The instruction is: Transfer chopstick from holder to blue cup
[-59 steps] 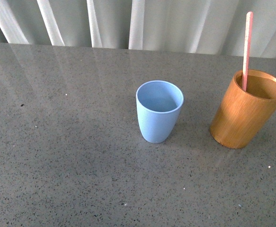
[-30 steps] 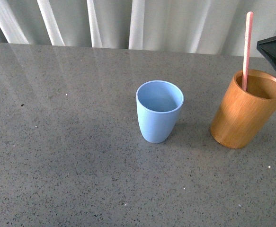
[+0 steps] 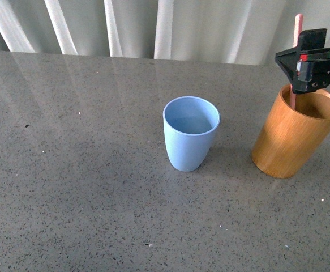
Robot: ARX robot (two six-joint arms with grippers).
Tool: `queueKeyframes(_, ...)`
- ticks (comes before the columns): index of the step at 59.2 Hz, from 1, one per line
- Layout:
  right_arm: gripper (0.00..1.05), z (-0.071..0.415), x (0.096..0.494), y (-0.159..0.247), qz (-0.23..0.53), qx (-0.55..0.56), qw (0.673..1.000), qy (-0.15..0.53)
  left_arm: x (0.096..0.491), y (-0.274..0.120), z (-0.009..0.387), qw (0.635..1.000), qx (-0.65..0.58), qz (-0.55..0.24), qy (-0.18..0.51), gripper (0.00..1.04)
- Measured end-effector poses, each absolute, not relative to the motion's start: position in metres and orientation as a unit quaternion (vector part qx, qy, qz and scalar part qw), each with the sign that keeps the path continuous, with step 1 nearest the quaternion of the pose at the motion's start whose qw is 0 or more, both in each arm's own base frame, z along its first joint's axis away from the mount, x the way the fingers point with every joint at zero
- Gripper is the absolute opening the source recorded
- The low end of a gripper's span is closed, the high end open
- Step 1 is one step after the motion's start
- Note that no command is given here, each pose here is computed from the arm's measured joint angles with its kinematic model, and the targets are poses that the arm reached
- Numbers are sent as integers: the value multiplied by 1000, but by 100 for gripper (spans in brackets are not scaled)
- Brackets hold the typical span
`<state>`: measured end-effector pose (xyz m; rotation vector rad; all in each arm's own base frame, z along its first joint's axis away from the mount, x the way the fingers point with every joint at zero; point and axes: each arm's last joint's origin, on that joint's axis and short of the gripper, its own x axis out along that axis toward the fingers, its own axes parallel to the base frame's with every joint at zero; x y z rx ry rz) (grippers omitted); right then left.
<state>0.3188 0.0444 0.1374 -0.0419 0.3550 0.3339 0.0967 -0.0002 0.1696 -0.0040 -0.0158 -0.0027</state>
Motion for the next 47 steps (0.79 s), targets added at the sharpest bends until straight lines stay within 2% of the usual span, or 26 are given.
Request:
queueKeyframes(24,94,132,341,60,178,-24,969,168,97,0,170,1000,-2,-1,-8,98)
queueKeyframes(26,89,132,343,61,178,-23,969,167,97,0,170,1000,-2,-1,-8,98)
queueKeyframes(32,65,132,350,63,179,-17,970,166,97,0,170,1000,-2,-1,-8,98)
queueKeyframes(47,25,133,351,69,187,-7,969,164,97,0,170,1000,-2,-1,-8,98)
